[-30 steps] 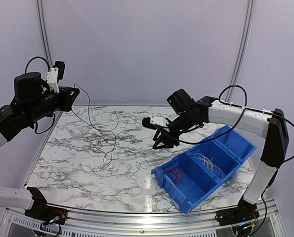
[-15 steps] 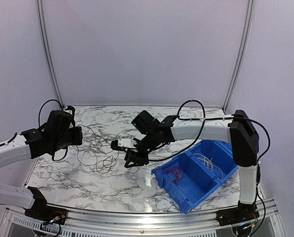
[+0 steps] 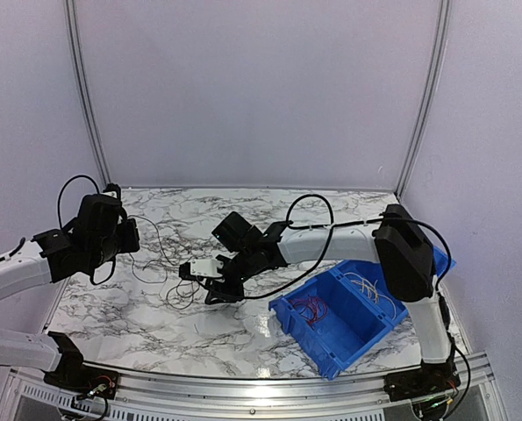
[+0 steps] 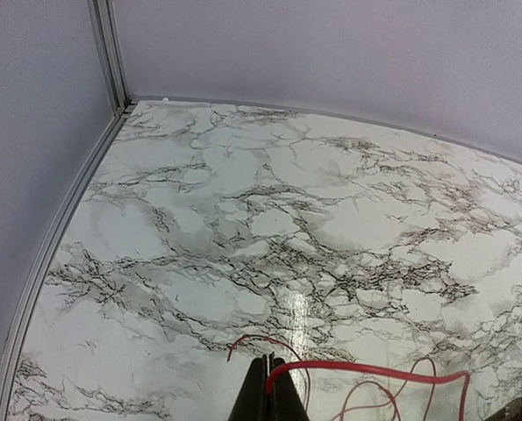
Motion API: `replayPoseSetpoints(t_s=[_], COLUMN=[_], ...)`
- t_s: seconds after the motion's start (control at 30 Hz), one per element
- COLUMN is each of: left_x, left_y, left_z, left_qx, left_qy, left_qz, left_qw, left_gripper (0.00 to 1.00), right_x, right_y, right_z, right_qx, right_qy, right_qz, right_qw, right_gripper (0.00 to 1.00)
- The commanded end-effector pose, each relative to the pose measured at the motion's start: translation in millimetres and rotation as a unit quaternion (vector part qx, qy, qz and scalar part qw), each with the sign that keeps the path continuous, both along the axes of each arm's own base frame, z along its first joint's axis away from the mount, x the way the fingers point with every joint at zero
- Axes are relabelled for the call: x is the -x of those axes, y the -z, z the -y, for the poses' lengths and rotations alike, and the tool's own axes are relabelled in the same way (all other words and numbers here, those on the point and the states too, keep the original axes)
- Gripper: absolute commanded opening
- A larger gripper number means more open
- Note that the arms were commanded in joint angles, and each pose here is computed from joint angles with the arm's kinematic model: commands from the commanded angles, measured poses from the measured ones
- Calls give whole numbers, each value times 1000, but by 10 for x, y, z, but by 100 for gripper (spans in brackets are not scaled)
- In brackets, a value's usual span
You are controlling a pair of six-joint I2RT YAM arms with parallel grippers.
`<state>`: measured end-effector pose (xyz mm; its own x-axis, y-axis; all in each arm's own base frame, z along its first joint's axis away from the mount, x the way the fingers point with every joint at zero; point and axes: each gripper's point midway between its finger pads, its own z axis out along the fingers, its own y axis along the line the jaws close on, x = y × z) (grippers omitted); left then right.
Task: Untangle the cables
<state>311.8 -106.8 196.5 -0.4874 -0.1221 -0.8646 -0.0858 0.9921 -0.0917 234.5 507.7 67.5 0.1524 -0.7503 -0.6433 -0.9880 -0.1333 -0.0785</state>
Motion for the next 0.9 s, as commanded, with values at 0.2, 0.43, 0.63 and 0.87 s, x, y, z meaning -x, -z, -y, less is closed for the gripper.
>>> replayPoseSetpoints(t_s=[0.2, 0.43, 0.63, 0.87], left_x=[-36, -41, -17, 4], left_y=[28, 26, -4, -28], left_z=[26, 80, 75, 73], left_qx=[11, 21, 24, 30], left_qy=[2, 13, 16, 18], left_qz=[1, -1, 4, 7], left_qw=[1000, 1000, 1000, 999], left_gripper=[0, 0, 0, 0], right_x=[-255, -303, -331, -428], right_y=[36, 88, 113, 133], right_z=[-360, -560, -639, -655], right_qx=[-31, -45, -52, -62], right_qy=[7, 36, 80, 128], right_qz=[41, -11, -83, -127], right_qw=[999, 998, 992, 982], right_gripper=[46, 48, 51, 48])
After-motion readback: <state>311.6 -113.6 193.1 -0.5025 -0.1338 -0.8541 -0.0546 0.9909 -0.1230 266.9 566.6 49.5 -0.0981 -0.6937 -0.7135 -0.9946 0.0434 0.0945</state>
